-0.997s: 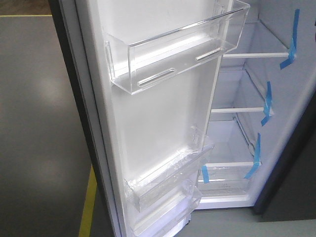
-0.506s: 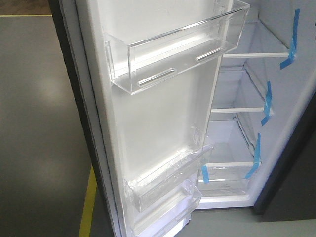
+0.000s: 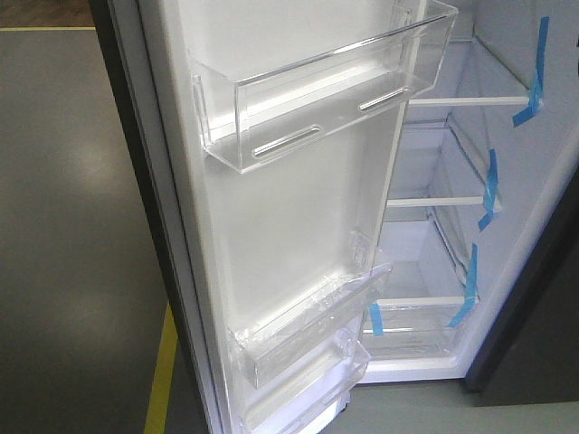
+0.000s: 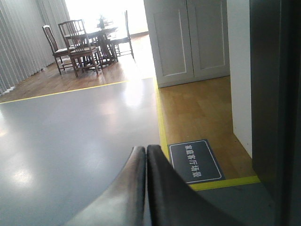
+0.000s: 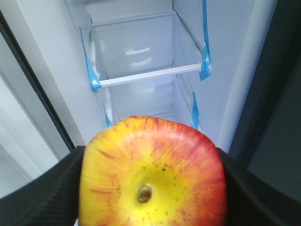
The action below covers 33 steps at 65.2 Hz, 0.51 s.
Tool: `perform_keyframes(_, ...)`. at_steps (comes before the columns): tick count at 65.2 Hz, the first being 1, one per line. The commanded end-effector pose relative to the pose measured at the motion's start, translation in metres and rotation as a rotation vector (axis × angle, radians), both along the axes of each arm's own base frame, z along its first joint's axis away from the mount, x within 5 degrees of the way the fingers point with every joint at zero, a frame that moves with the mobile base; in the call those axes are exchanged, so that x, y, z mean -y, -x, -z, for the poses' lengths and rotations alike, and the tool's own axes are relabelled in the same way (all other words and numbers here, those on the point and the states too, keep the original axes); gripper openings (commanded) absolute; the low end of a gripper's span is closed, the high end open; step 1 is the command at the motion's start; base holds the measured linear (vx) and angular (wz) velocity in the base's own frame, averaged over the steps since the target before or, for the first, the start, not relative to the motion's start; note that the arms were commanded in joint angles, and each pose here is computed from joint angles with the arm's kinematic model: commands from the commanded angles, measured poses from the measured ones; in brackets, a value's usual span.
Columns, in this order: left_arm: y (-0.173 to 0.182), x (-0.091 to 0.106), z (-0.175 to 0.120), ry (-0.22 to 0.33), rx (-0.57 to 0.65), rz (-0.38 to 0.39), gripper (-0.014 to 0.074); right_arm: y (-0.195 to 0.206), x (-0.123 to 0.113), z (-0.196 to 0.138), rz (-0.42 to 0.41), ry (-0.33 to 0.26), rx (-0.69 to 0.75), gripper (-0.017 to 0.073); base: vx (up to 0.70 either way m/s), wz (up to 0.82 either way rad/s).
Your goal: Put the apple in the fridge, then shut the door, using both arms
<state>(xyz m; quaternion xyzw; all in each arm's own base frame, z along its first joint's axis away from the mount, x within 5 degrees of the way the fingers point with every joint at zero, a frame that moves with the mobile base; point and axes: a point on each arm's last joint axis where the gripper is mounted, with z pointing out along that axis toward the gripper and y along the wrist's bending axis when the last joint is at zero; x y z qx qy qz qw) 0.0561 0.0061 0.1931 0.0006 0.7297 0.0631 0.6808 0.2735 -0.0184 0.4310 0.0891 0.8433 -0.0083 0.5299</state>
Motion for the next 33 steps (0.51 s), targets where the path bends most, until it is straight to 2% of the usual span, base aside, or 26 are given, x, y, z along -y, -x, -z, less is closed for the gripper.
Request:
perform_keyframes(1, 0.002, 0.002, -0.014, 0.0, 0.108, 0.019, -0.0006, 0.01, 0.0, -0.027, -0.009, 0.02, 0.155, 0.0221, 0.0, 0.0)
perform_keyframes(7, 0.002, 0.002, -0.014, 0.0, 0.108, 0.019, -0.0006, 0.019, -0.002, -0.036, -0.021, 0.006, 0.2, 0.0221, 0.0, 0.0)
perform_keyframes(14, 0.002, 0.002, -0.014, 0.0, 0.108, 0.019, -0.0006, 0.035, -0.007, -0.057, -0.056, -0.016, 0.346, 0.0221, 0.0, 0.0)
perform_keyframes(23, 0.002, 0.002, -0.014, 0.0, 0.108, 0.019, -0.0006, 0.049, -0.015, -0.082, -0.127, -0.08, 0.52, 0.0221, 0.0, 0.0)
perform_keyframes(31, 0.002, 0.002, -0.014, 0.0, 0.108, 0.019, -0.0006, 0.051, -0.032, -0.103, -0.262, -0.045, 0.592, 0.0221, 0.0, 0.0)
perform_keyframes(33, 0.002, 0.002, -0.014, 0.0, 0.108, 0.019, -0.0006, 0.051, -0.038, -0.108, -0.3, -0.054, 0.61, 0.0221, 0.0, 0.0)
